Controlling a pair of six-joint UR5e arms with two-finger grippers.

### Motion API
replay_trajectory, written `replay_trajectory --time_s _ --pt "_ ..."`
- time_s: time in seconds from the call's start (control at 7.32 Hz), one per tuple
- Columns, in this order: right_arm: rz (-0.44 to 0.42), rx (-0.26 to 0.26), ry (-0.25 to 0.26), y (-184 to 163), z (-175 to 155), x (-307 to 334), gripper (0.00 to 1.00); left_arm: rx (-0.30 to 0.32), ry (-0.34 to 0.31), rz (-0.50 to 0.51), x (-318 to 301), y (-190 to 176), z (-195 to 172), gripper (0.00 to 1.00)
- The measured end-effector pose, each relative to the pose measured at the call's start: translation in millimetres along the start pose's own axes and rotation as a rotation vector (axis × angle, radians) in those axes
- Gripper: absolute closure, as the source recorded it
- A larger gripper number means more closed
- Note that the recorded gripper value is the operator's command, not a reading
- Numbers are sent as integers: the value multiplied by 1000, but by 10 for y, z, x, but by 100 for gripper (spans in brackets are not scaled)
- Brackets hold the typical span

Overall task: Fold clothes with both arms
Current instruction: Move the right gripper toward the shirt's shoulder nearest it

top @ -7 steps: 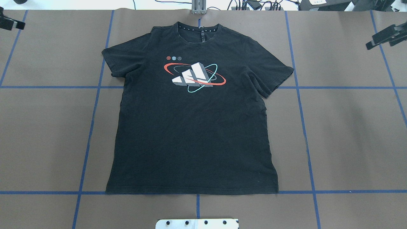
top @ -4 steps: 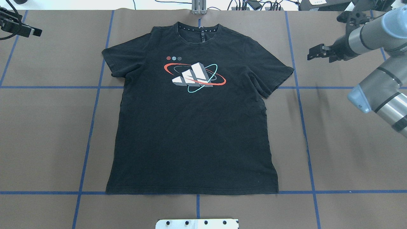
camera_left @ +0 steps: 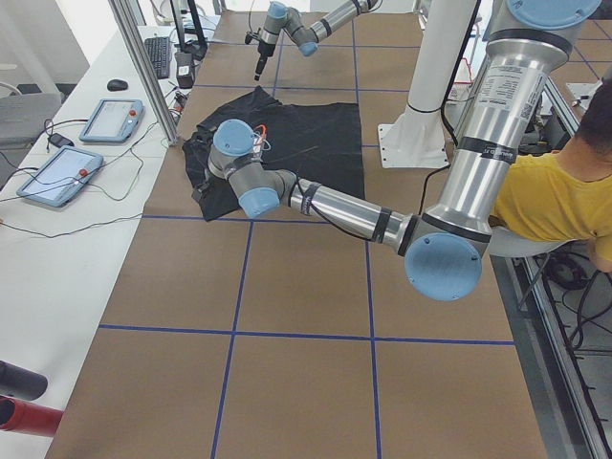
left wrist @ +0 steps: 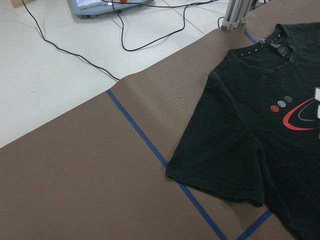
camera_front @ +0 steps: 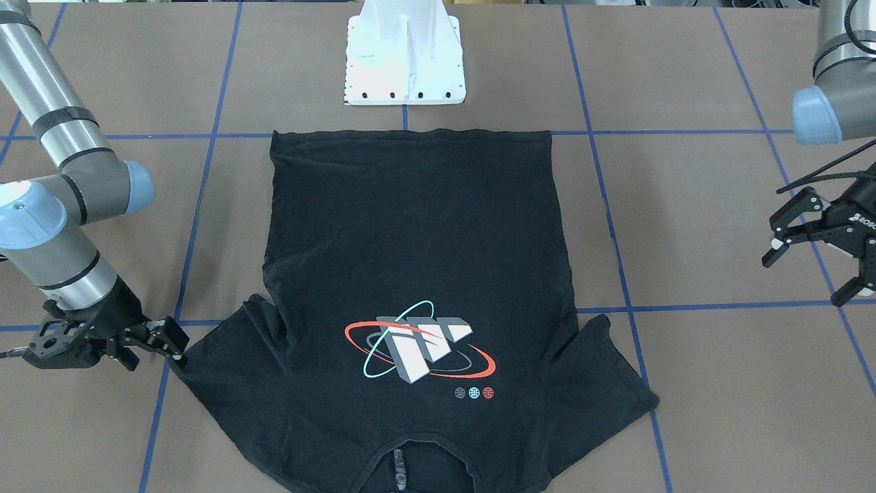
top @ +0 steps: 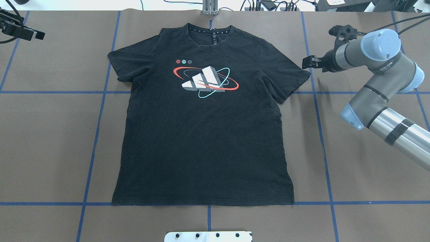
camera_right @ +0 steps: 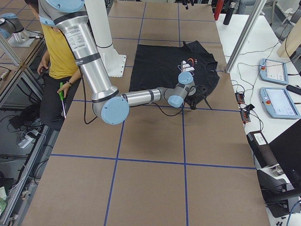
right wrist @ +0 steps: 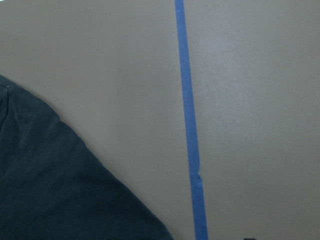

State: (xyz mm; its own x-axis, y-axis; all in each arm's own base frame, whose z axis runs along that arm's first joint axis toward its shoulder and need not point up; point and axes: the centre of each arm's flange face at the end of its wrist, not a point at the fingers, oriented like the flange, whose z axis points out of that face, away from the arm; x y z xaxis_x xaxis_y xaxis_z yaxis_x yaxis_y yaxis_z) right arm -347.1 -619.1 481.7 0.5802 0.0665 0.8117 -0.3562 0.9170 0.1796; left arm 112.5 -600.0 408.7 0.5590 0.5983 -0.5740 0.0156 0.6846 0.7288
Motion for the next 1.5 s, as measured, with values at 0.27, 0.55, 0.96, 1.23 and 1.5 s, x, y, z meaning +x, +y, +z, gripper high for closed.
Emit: replay_trajectory --time_s 0.27,0.55,0.96,1.23,1.5 --pt "-3 9 3 77 88 -83 46 -1 -1 -1 -5 10 -1 0" --pt "-11 12 5 154 139 -123 82 -2 -1 -2 -7 18 3 0" --pt "-14 19 6 178 135 -117 100 -3 0 -2 -6 21 6 0" --pt "-14 33 -14 105 34 -191 100 -2 0 -2 -7 19 4 0" --pt "-3 59 -56 -17 -169 -431 100 -3 0 -2 -3 22 10 0"
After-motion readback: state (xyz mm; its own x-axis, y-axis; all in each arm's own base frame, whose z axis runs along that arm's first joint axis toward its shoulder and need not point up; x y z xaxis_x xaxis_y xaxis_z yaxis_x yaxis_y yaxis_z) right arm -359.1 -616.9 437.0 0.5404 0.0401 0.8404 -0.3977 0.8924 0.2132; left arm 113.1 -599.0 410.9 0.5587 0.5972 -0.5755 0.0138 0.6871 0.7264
